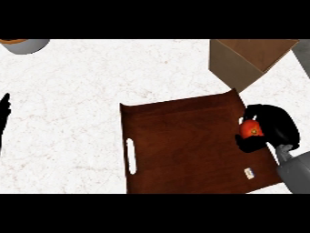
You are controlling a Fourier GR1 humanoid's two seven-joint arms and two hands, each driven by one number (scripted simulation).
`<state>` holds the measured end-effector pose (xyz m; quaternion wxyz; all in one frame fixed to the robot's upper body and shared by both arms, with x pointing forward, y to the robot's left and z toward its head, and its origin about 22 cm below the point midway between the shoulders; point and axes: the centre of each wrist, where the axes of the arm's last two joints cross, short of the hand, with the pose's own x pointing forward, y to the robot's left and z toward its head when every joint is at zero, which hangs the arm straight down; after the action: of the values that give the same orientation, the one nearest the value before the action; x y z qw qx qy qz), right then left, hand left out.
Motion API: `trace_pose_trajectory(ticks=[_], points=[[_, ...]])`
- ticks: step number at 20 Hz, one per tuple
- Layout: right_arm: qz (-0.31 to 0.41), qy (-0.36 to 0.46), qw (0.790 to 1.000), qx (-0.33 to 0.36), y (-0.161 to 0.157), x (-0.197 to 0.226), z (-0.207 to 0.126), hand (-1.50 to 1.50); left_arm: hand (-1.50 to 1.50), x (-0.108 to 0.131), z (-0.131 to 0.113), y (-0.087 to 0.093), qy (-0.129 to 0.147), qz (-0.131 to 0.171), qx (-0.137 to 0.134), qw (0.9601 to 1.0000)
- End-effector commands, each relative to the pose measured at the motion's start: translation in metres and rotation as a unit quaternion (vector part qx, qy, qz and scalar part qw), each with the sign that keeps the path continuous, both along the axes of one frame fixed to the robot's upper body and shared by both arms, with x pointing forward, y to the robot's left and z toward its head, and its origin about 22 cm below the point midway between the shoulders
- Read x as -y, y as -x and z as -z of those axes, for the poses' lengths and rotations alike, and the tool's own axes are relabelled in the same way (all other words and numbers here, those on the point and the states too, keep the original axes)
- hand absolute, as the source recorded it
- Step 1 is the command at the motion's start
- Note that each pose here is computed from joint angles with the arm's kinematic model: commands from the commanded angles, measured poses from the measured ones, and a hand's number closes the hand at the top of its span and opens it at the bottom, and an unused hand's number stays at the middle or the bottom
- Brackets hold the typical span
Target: Pick the tomato from the tray and place it in the cardboard box
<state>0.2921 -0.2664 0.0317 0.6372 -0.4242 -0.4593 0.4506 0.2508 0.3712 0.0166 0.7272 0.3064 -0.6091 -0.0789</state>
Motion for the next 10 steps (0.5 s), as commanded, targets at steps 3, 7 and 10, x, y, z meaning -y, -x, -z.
trace_pose_trajectory(ticks=[3,7,10], points=[[0.053,0.062,0.993,0.09,0.014,0.156,-0.055,1.5,0.0,0.006,0.005,-0.001,0.002,0.001,-0.001,1.0],[0.059,0.048,0.983,0.169,0.025,0.197,-0.082,1.5,0.0,0.004,0.0,0.001,-0.005,0.013,-0.002,0.9999],[0.009,0.054,0.968,0.246,0.017,0.187,-0.114,1.5,0.0,0.014,0.013,0.009,0.001,0.017,0.002,0.9999]])
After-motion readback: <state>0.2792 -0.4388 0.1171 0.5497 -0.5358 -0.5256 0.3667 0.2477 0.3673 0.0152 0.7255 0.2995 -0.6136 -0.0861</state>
